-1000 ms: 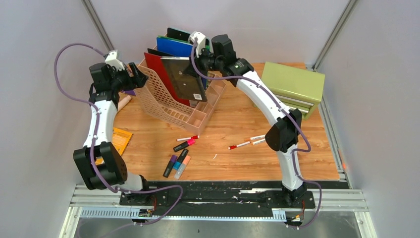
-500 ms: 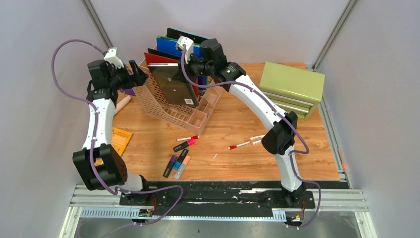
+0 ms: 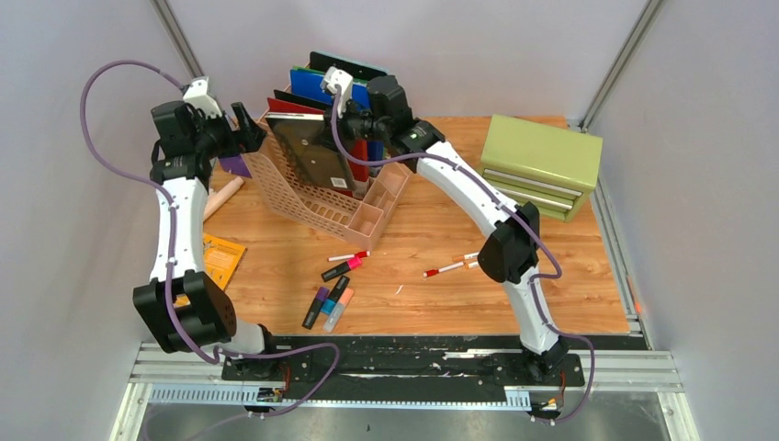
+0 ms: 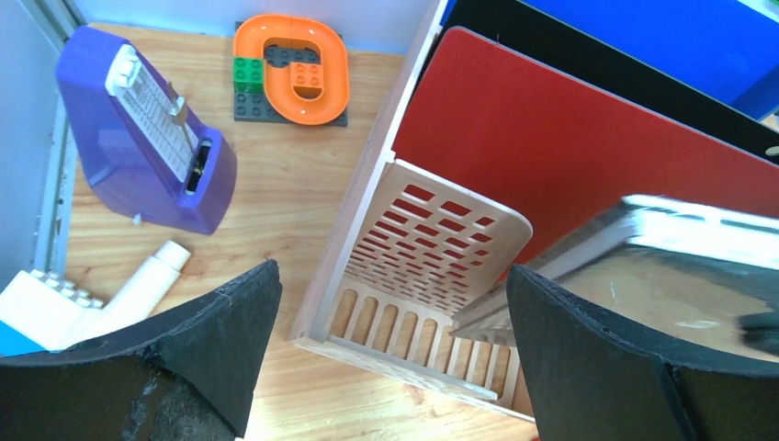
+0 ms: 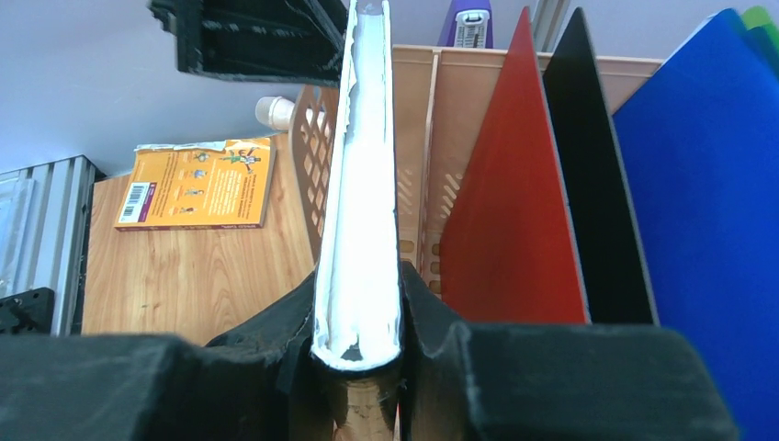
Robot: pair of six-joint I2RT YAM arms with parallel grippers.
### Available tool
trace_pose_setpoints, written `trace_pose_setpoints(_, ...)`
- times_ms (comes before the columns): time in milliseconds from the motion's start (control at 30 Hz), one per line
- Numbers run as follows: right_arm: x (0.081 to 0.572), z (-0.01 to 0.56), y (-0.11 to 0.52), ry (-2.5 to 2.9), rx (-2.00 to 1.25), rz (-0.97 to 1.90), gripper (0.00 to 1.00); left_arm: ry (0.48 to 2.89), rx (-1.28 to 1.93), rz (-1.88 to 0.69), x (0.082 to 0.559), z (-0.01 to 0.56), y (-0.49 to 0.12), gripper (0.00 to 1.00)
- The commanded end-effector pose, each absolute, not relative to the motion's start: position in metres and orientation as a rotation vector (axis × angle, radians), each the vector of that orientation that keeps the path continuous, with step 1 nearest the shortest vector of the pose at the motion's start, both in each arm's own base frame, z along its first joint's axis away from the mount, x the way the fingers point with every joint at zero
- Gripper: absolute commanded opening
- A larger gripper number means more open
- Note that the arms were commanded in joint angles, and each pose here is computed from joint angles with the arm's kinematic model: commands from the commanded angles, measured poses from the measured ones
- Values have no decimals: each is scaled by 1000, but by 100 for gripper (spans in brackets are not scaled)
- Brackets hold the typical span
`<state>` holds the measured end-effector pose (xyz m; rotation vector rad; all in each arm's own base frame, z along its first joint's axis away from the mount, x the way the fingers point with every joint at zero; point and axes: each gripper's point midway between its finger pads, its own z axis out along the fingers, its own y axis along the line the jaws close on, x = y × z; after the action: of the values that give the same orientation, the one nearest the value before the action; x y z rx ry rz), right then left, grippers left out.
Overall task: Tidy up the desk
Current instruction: Place the notebook in the storage box.
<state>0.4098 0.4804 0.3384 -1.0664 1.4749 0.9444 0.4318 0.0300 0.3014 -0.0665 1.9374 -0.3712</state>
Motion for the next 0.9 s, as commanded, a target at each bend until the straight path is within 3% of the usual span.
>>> trace_pose_setpoints(0,410,389,501,1248,-1020,965,0,1867,-43,-310,423,342,40,100)
trace_pose_setpoints(867,449,262,545,1466,-884,869,0,1853,-65,-218,403,365,59,100)
